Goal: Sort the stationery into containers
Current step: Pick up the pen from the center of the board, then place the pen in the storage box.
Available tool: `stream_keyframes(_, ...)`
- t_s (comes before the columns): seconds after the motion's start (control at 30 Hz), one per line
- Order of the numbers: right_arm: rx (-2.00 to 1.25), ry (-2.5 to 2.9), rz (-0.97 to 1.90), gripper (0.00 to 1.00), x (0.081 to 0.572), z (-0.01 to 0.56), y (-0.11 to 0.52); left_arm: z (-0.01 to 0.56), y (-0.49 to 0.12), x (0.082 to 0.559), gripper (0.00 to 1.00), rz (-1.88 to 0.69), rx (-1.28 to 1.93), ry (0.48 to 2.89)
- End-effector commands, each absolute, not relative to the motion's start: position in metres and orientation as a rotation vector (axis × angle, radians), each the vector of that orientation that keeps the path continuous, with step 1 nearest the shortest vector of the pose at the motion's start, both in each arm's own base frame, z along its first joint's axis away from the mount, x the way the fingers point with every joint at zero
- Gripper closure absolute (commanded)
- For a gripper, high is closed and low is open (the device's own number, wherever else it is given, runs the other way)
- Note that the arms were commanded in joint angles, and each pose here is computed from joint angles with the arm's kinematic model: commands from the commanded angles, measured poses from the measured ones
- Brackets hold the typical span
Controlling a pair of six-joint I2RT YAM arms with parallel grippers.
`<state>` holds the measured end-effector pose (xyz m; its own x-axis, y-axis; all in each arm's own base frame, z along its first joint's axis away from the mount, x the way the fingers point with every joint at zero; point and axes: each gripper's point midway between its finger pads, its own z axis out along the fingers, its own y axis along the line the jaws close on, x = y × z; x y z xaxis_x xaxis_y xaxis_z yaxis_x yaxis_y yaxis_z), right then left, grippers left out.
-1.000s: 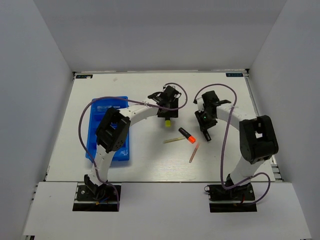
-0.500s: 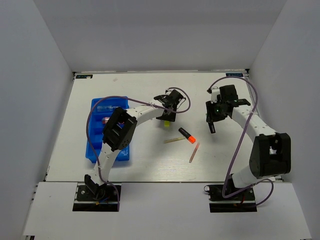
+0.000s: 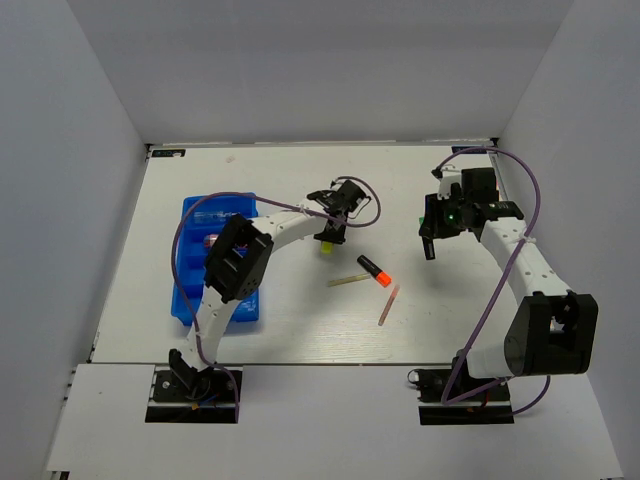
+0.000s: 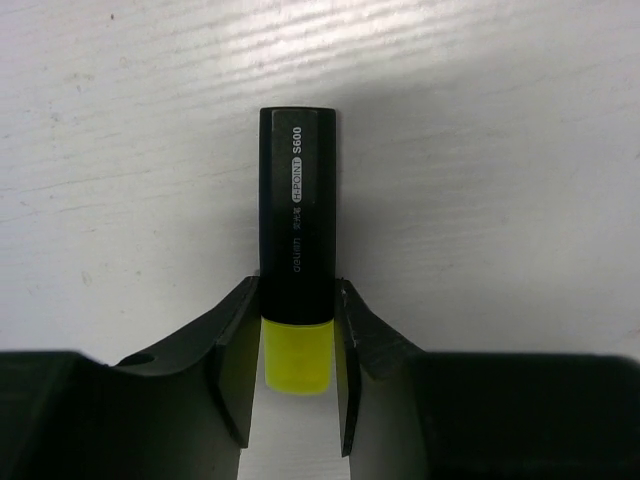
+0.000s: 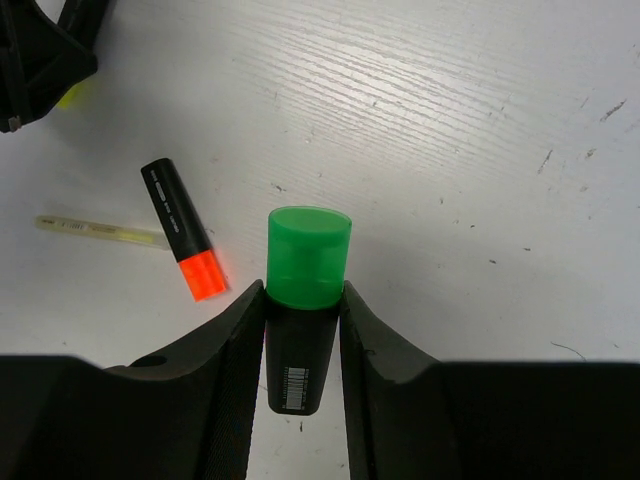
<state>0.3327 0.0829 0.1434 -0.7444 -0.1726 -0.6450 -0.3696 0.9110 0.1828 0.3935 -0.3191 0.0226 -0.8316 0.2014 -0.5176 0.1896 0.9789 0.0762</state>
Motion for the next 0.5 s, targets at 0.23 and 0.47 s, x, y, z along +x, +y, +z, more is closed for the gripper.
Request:
stream_keyframes(0.23, -0.428, 2.368, 0.528, 1.0, 0.323, 0.152, 0.096, 0.153, -0.27, 0.355, 1.0, -0.047, 0.731, 2.377)
stream_keyframes(0.47, -0.432, 2.364, 0.551, 1.0, 0.321, 0.153, 0.098, 0.186, -0.177, 0.301, 1.0, -0.039, 0.933, 2.261)
